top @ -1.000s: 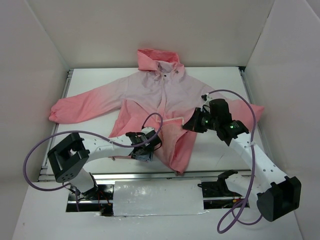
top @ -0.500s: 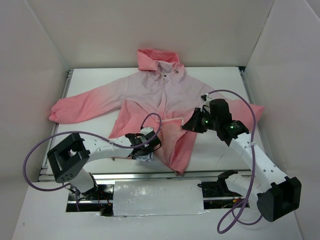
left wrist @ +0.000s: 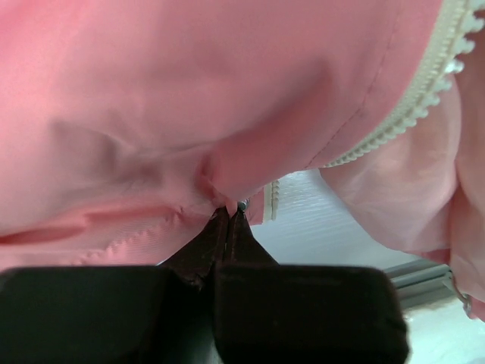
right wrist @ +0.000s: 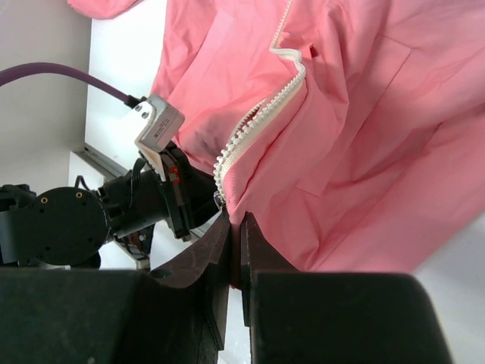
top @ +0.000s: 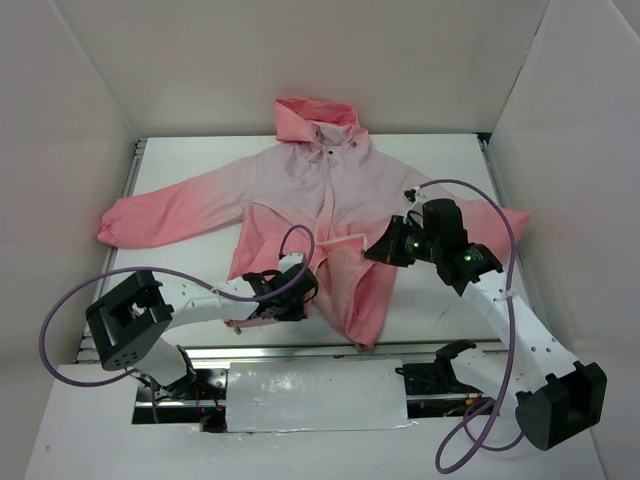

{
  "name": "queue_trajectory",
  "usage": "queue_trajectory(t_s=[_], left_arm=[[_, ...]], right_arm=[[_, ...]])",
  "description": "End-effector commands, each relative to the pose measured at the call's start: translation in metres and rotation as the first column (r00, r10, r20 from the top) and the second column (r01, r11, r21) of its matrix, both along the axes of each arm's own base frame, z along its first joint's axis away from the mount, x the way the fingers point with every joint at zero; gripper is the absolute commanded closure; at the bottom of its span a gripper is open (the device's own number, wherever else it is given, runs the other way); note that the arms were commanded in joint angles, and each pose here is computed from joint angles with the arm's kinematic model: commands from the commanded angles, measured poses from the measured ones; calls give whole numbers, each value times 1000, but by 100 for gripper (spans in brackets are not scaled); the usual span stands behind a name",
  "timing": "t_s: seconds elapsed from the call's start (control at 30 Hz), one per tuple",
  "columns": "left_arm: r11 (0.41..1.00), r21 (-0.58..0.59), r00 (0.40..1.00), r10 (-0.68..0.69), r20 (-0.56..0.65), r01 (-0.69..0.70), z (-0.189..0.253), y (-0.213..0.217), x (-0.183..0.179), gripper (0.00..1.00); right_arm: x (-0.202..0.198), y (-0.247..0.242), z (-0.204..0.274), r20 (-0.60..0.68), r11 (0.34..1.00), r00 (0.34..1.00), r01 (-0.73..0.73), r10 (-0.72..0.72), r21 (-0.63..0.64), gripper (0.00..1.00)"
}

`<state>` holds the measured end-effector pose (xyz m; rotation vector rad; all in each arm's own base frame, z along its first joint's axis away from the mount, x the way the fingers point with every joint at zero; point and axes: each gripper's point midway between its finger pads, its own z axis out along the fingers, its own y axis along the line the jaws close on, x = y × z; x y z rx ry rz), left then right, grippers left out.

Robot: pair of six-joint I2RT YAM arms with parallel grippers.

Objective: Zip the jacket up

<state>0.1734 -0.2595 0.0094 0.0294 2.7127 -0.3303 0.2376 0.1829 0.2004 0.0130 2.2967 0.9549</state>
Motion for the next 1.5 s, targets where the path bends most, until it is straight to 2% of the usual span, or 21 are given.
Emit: queue_trajectory(t_s=[0.0, 0.13, 0.2, 0.37, 0.6, 0.63, 0.7, 0.73, 0.77, 0.9, 0.97, 1.1, 1.2, 1.27, 1.37, 1.47], left_arm=[[993, 106, 981, -19, -195, 41, -37, 32, -44, 100], [999, -34, 994, -31, -104, 28, 8, 7, -24, 100], [987, -158, 1000, -17, -6, 16, 48, -5, -7, 100], [916, -400, 982, 60, 178, 16, 131, -15, 25, 100], [810, -575, 937, 100, 336, 119, 196, -28, 35, 100], [805, -582, 933, 113, 342, 116, 200, -26, 36, 100], [794, -596, 922, 135, 364, 120, 211, -24, 38, 100], [787, -604, 918, 137, 373, 128, 215, -25, 38, 100], [784, -607, 917, 139, 375, 130, 217, -25, 38, 100], [772, -622, 919, 144, 367, 128, 216, -23, 35, 100], [781, -611, 926, 124, 356, 130, 208, -21, 30, 100], [879, -473, 960, 74, 271, 66, 173, -2, 18, 100], [917, -390, 982, -7, 190, 82, 149, 11, -15, 100], [915, -382, 988, -83, 128, 126, 135, 12, -45, 100], [924, -368, 993, -117, -8, 106, 103, 20, -78, 100], [907, -414, 985, -130, -116, 71, 83, 16, -101, 100]], right_arm=[[-1, 5, 7, 31, 999, 999, -29, 27, 40, 100], [-8, 14, 6, 48, 991, 993, -107, 103, 75, 100], [-14, 17, 3, 45, 987, 990, -137, 134, 85, 100], [-26, 26, 0, 51, 973, 980, -199, 194, 120, 100], [-54, 56, 10, 104, 934, 959, -280, 263, 222, 100], [-51, 61, 19, 162, 929, 956, -278, 243, 244, 100], [-67, 72, 21, 165, 907, 953, -293, 253, 302, 100], [-63, 76, 30, 219, 901, 950, -286, 221, 328, 100], [-65, 77, 22, 211, 900, 954, -276, 213, 337, 100], [-65, 84, 10, 180, 896, 962, -257, 203, 363, 100], [-59, 81, 5, 165, 914, 973, -211, 162, 347, 100], [-41, 57, 8, 153, 957, 988, -31, -15, 289, 100], [-49, 55, 3, 115, 967, 993, -43, 14, 253, 100], [-57, 57, -21, -7, 977, 999, -36, 39, 211, 100], [-82, 61, -65, -177, 984, 981, -50, 80, 170, 100], [-109, 65, -102, -334, 987, 940, -20, 73, 160, 100]])
